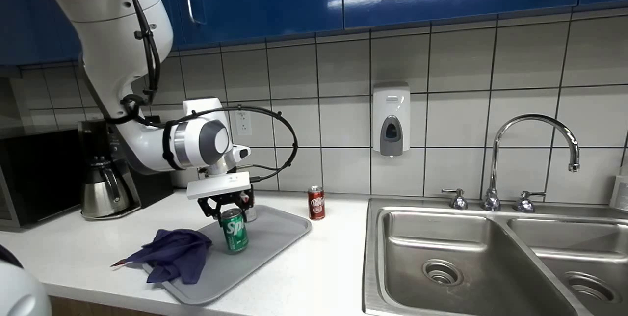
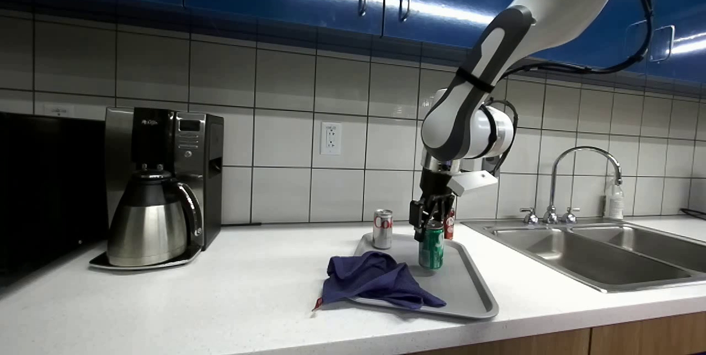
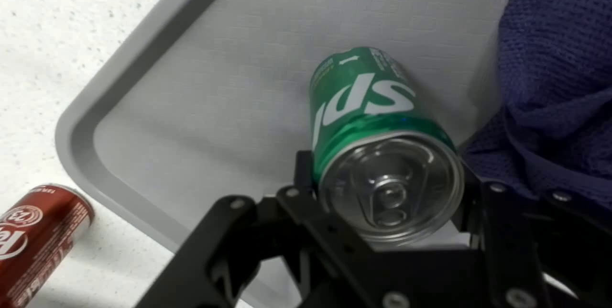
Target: Remove the green and grey cans from the tray
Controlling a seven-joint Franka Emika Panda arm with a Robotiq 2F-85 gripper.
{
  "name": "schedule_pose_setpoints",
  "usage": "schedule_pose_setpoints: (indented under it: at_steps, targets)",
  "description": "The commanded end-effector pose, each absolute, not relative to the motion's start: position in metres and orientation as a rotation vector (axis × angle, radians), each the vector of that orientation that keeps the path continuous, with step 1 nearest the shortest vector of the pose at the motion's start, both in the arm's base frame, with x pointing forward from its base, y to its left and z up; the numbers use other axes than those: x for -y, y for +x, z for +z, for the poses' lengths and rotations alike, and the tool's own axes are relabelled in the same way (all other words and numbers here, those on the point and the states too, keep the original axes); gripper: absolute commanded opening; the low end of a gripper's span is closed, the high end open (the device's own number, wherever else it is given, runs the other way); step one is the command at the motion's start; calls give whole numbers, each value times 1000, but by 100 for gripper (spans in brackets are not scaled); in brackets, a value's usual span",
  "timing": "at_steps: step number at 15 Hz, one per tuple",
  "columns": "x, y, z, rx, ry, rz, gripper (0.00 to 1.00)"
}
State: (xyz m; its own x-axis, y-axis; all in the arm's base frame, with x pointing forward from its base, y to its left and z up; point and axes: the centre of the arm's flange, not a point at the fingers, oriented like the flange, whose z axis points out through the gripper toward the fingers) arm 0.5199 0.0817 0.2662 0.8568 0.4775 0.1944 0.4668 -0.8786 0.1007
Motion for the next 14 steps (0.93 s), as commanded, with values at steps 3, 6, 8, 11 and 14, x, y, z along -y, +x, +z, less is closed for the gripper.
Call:
schedule_pose_setpoints:
  at_steps: [3, 6, 8, 11, 14]
  targets:
    - [-67, 511, 299, -736, 2980, 411, 38]
    - [-58, 508, 304, -690, 2986, 426, 38]
    - [-52, 505, 306, -653, 2990, 428, 38]
    - [-41, 501, 307, -610, 2989, 425, 38]
    - [-25, 495, 309, -598, 2981, 419, 38]
